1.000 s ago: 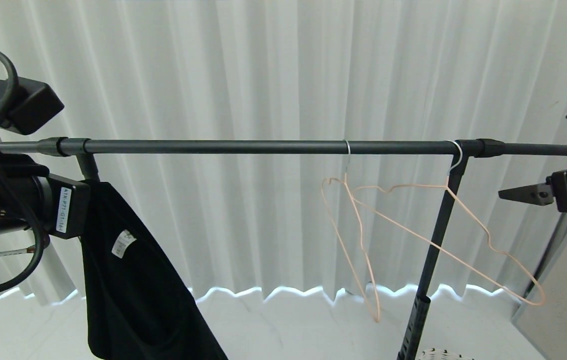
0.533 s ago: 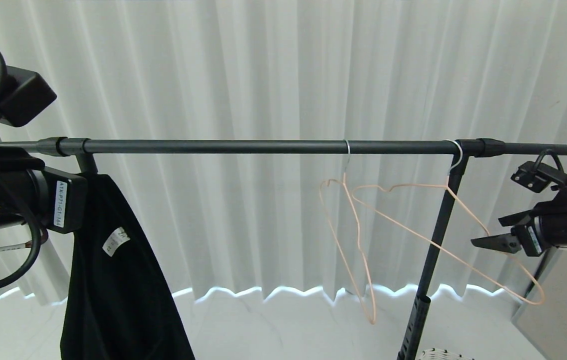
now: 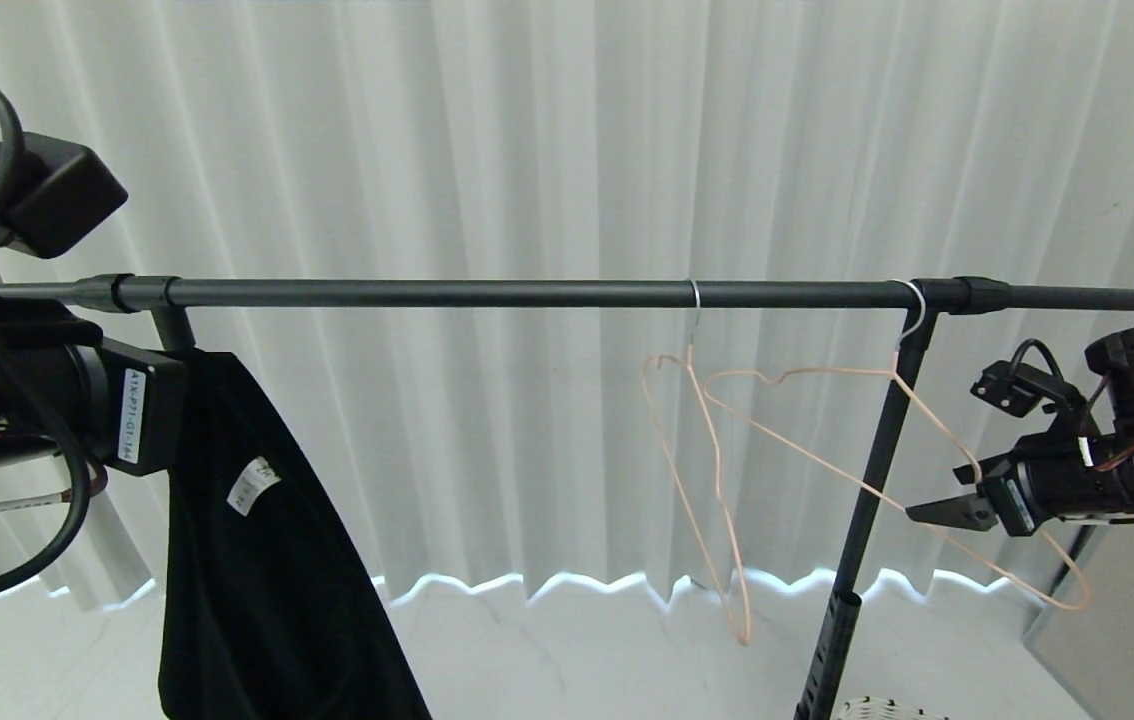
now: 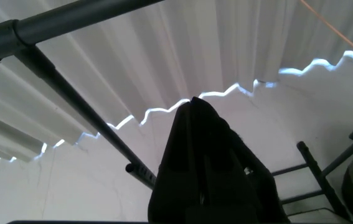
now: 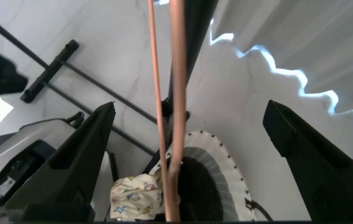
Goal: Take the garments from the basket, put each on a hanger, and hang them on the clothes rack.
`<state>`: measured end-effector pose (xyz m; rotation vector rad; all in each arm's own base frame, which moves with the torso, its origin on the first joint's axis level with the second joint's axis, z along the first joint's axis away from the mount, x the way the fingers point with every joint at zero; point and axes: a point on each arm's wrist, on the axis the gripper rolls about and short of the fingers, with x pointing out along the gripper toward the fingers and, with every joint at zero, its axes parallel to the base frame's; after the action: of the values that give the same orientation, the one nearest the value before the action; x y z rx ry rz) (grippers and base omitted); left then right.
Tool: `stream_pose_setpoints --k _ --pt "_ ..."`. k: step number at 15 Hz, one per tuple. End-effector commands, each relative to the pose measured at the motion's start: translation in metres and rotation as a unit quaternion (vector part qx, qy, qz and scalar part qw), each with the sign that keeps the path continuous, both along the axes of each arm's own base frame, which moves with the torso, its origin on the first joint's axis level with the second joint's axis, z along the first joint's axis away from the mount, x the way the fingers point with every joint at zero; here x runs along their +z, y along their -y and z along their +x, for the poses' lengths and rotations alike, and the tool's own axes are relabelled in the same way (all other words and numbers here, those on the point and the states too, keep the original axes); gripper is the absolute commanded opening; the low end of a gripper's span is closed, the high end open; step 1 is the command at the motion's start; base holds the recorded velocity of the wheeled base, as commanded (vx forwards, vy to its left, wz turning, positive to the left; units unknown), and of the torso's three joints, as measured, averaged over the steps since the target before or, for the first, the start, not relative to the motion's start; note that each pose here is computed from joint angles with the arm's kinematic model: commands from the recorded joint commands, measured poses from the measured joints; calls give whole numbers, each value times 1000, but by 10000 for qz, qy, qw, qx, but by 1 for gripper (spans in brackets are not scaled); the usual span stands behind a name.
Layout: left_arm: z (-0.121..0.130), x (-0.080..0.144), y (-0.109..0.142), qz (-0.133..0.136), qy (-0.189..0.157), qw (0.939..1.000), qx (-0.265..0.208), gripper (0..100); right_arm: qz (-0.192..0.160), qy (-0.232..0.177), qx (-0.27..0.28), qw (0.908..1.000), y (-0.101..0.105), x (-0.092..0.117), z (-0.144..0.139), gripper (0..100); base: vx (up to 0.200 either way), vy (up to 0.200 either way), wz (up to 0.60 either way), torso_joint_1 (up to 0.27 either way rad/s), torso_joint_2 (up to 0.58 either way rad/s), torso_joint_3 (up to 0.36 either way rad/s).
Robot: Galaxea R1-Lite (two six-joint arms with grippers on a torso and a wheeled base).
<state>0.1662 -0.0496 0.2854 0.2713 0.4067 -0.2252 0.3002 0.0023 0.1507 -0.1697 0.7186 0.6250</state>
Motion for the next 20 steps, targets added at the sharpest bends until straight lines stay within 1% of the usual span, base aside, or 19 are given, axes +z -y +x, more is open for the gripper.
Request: stream_pose_setpoints --k 1,5,6,11,14,17,20 --pt "0 1 1 -1 12 10000 -28 0 2 -31 -12 10000 1 -2 2 100 0 0 0 0 0 0" --pt "-1 1 2 -1 12 10000 -59 0 67 90 38 9999 1 -5 7 100 0 0 0 0 0 0" --pt "-1 1 2 -4 19 10000 -59 0 77 128 49 9999 1 -4 8 0 0 0 0 0 0 0" --pt "-5 3 0 -29 76 10000 -56 0 78 201 37 9998 1 -3 10 0 0 0 0 0 0 0" --pt "-5 3 0 -29 76 10000 -56 0 214 347 -103 9991 1 8 7 0 0 0 0 0 0 0" --pt "-7 3 0 -36 98 9999 -56 0 251 477 -89 9985 0 17 -2 0 0 0 0 0 0 0" --pt "-10 3 -1 -41 113 9999 -48 0 335 601 28 9976 -5 27 -18 0 0 0 0 0 0 0"
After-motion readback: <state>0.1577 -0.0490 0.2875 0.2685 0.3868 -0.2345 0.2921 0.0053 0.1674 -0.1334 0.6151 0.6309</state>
